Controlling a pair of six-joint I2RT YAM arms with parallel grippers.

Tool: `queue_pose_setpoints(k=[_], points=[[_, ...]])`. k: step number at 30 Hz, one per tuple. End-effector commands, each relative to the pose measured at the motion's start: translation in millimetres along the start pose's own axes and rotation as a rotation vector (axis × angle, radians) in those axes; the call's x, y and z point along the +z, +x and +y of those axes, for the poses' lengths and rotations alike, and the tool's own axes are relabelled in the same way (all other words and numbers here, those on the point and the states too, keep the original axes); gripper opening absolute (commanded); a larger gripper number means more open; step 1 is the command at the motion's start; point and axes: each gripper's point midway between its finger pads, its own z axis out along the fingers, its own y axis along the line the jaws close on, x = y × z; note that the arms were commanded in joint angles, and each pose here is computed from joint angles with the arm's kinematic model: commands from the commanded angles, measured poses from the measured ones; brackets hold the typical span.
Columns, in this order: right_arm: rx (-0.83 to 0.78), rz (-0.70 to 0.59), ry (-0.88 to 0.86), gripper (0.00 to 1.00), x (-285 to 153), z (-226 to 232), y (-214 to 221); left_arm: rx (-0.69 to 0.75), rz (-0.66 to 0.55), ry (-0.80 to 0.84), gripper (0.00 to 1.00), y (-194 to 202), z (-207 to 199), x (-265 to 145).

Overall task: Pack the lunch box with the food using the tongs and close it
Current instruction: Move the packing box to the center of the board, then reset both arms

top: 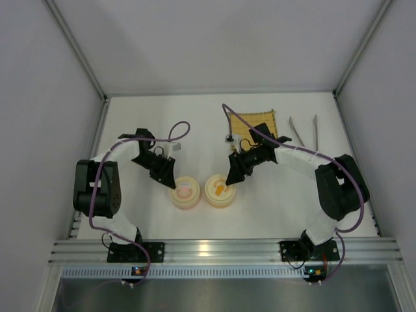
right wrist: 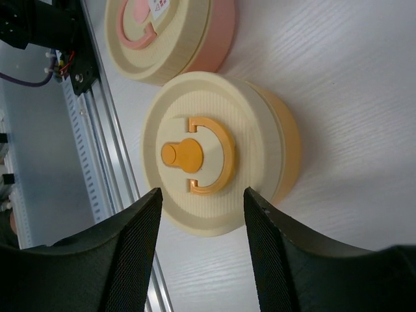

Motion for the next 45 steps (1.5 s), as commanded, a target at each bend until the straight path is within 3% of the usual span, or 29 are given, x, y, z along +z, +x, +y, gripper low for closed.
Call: queue_pose_setpoints(k=[1,17,20,21,24,25,28,31,35,36,41,45], points=[[-0.029,-0.057,0.019,0.53,-18.1,3.7,-12.8,0.031,0.016,-0.038,0.39,-2.0,10.3,11.6],[-0.054,-0.042,-0.032,0.54,-24.6,18.8,-8.4,0.008,-0.004,-0.003,0.41,-24.5,-6.1,27.2],[-0.071,-0.047,-0.028,0.54,-27.6,21.6,-9.6,0.002,-0.008,-0.003,0.51,-27.0,-7.0,25.9],[-0.074,-0.048,-0.024,0.54,-28.9,22.5,-10.3,0.004,-0.011,-0.006,0.63,-28.7,-7.5,24.3],[-0.110,-0.069,0.010,0.55,-37.1,25.1,-19.4,0.018,-0.033,-0.032,0.83,-34.1,-8.5,16.0],[-0.126,-0.077,0.031,0.55,-40.4,25.0,-23.4,0.033,-0.050,-0.046,0.98,-39.7,-9.1,10.1],[-0.170,-0.137,0.075,0.57,-58.6,33.1,-39.9,0.071,-0.133,-0.081,0.98,-58.3,-13.9,-19.5],[-0.171,-0.193,0.116,0.66,-77.4,32.3,-49.8,0.103,-0.195,-0.097,0.98,-68.9,-23.9,-47.6],[-0.155,-0.292,0.198,0.88,-113.2,28.3,-61.6,0.136,-0.287,-0.158,0.98,-82.7,-31.5,-76.9],[-0.147,-0.307,0.213,0.97,-118.8,26.6,-62.4,0.117,-0.304,-0.177,0.98,-83.6,-30.8,-81.0],[-0.108,-0.399,0.413,0.99,-159.0,4.9,-57.5,0.078,-0.439,-0.281,0.98,-87.1,-20.2,-107.0],[-0.040,-0.406,0.663,0.99,-195.1,-30.8,-40.9,-0.035,-0.509,-0.344,0.98,-73.3,0.1,-120.6]])
